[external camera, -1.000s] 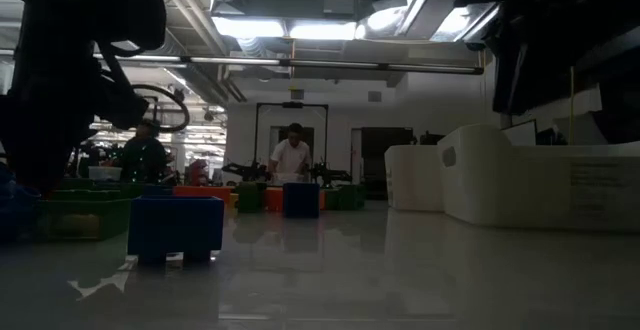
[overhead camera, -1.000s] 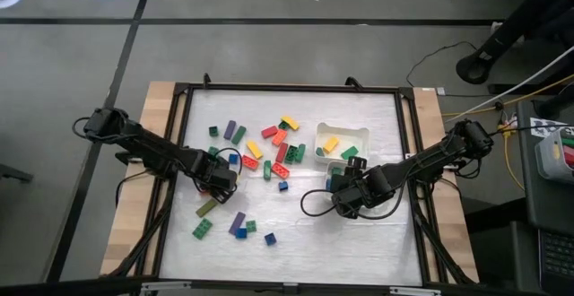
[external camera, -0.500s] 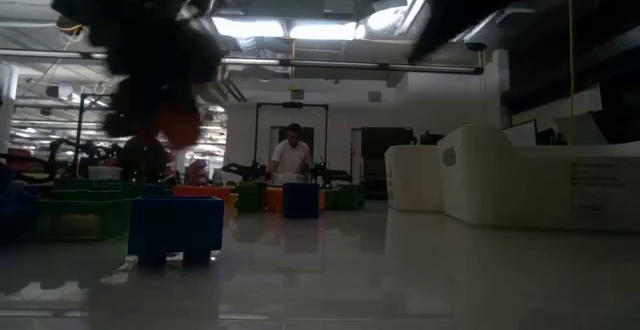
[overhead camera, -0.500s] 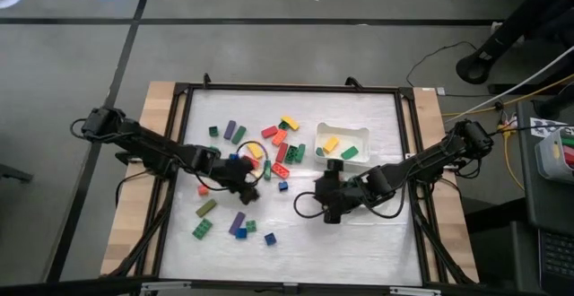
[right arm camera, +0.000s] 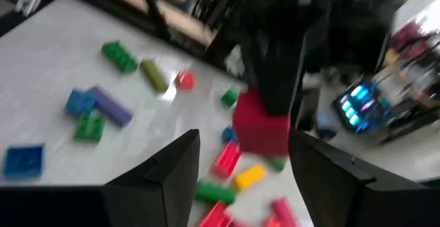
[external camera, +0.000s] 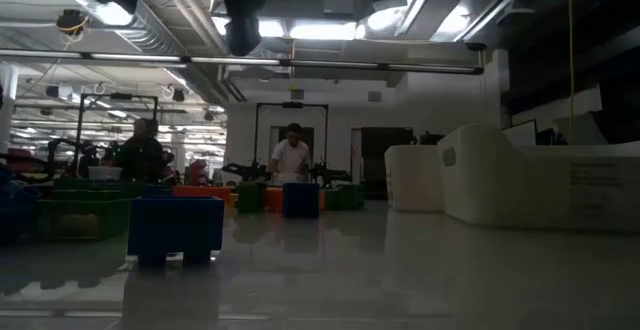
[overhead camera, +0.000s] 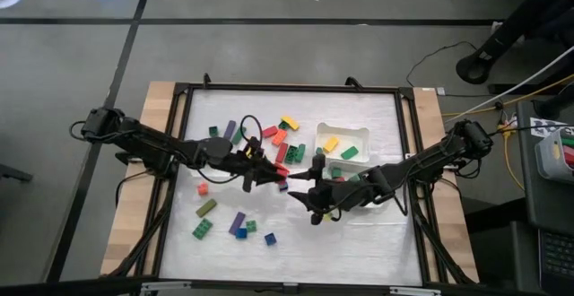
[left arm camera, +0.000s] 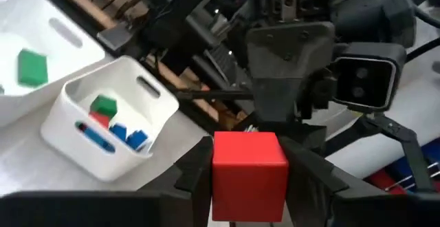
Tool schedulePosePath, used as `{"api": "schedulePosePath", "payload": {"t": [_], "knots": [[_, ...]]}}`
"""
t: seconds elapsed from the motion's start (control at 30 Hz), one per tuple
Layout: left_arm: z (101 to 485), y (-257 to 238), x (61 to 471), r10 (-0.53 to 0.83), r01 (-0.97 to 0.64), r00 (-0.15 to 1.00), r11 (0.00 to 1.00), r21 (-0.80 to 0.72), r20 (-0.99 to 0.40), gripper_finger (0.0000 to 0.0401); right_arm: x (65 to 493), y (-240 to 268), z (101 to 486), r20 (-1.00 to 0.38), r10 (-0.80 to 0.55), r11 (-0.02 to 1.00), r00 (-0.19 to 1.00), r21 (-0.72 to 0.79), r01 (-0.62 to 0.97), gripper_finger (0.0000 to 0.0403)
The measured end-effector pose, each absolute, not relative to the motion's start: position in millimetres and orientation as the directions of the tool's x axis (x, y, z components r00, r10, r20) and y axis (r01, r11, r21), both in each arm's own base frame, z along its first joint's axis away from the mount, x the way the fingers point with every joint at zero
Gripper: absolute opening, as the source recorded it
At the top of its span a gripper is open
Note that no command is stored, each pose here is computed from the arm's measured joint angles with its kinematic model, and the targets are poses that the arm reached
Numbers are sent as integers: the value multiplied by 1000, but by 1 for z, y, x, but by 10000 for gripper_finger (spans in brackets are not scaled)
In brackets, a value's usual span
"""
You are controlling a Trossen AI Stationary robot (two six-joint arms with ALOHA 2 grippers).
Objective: Sort blocks by size
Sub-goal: Put the red cube block into the bottom white bin
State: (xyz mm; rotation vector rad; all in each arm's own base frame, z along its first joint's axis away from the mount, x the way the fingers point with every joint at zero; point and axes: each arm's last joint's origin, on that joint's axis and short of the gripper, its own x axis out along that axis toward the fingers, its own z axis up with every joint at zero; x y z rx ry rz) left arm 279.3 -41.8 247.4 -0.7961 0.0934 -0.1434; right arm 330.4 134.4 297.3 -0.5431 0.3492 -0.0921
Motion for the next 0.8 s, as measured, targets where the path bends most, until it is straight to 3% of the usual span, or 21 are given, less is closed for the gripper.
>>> {"api": "schedulePosePath", "payload": {"t": [0.17,0.8], "knots": [[253,-42,280,-165,129,986,701,-702,17,129,335,130,306,-225,-170,836,959,-549,19,221],[269,-43,285,-159,157,985,712,-684,61,131,345,108,307,-221,-141,849,965,-528,3,220]]}}
